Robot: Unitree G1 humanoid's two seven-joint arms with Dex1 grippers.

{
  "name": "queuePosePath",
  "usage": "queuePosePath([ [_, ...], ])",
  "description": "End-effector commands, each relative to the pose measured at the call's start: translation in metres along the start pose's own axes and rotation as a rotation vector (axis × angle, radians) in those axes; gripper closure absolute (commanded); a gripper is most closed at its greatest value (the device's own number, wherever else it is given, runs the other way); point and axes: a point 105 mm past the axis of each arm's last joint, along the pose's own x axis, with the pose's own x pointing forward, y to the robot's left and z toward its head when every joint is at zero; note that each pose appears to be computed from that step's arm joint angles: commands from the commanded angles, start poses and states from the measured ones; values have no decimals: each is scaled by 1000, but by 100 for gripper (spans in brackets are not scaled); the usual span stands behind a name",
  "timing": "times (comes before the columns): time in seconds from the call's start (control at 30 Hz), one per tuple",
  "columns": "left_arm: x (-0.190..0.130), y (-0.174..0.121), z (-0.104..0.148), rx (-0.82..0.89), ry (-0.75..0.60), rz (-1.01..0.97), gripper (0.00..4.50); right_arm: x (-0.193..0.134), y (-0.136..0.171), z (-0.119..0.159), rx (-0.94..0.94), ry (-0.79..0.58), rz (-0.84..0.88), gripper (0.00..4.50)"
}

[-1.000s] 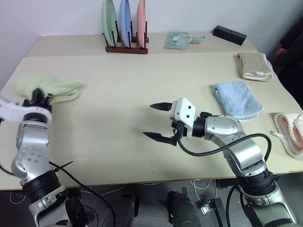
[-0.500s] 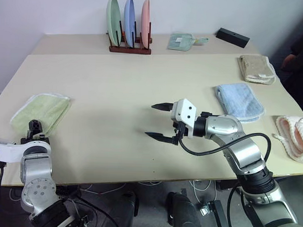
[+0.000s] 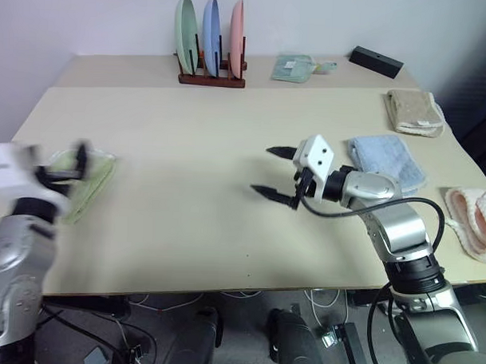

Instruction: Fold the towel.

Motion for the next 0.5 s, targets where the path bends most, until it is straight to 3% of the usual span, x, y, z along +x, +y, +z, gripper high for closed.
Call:
queuePosePath([
  [0.03,6,-56,-8,137,0,-269,2,-17,-30,-9,45,18,-166,0],
  [0.23,15,-81,-18,110,-14,-364,2,-42,-33,-25,121,45,-220,0],
  [0.5,23,-83,-25,89,-12,-383,2,-59,-19,-37,148,93,-202,0],
])
